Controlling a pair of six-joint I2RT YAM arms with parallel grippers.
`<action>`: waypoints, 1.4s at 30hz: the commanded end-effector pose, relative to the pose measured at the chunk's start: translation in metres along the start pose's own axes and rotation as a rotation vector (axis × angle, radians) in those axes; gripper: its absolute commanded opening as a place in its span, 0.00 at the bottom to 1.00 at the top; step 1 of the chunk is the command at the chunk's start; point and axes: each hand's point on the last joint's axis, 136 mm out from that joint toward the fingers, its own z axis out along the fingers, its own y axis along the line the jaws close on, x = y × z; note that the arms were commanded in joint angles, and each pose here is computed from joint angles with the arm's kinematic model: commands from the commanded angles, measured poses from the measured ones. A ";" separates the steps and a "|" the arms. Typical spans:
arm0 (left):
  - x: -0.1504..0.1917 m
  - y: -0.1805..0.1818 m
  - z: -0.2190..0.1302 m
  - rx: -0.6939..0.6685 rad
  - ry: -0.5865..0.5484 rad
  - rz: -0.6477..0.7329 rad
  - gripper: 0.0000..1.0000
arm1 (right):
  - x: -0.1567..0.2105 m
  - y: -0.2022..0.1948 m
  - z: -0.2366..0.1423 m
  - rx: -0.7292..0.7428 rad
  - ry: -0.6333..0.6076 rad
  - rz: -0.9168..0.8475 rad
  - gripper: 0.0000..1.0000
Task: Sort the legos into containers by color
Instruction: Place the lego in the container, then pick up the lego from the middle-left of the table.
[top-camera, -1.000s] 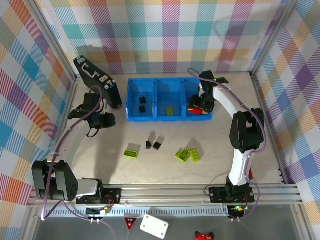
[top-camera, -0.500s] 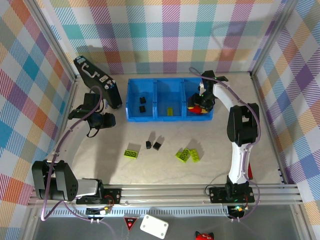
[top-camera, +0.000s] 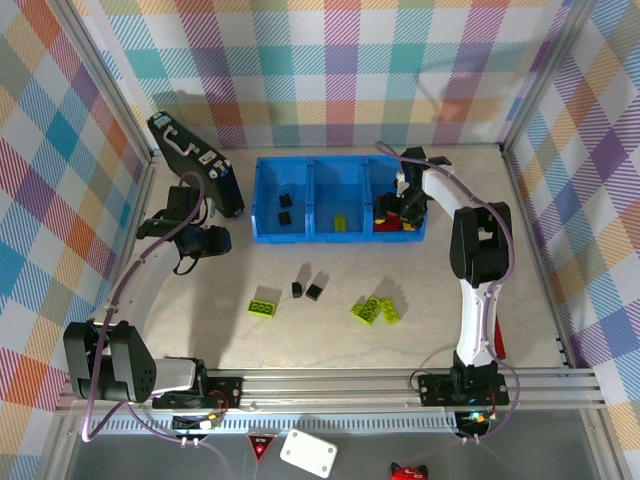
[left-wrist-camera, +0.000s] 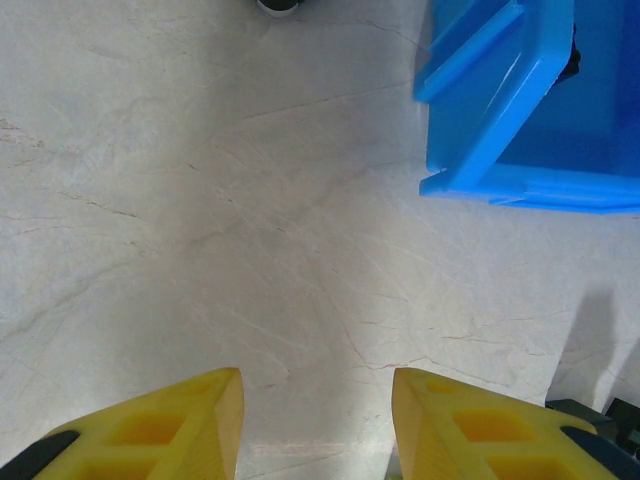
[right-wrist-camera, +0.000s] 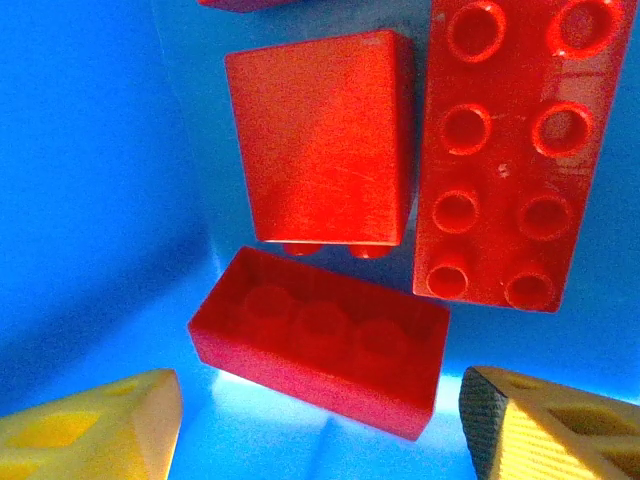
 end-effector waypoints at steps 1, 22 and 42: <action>0.001 0.001 -0.004 0.015 -0.013 0.011 0.43 | -0.001 0.003 -0.007 -0.017 -0.002 -0.002 0.76; 0.004 -0.002 -0.002 0.029 0.000 0.005 0.43 | 0.020 0.022 -0.086 -0.058 -0.126 -0.041 0.76; 0.034 -0.034 -0.002 0.031 0.115 0.007 0.43 | 0.087 0.038 -0.105 -0.155 -0.106 -0.067 0.73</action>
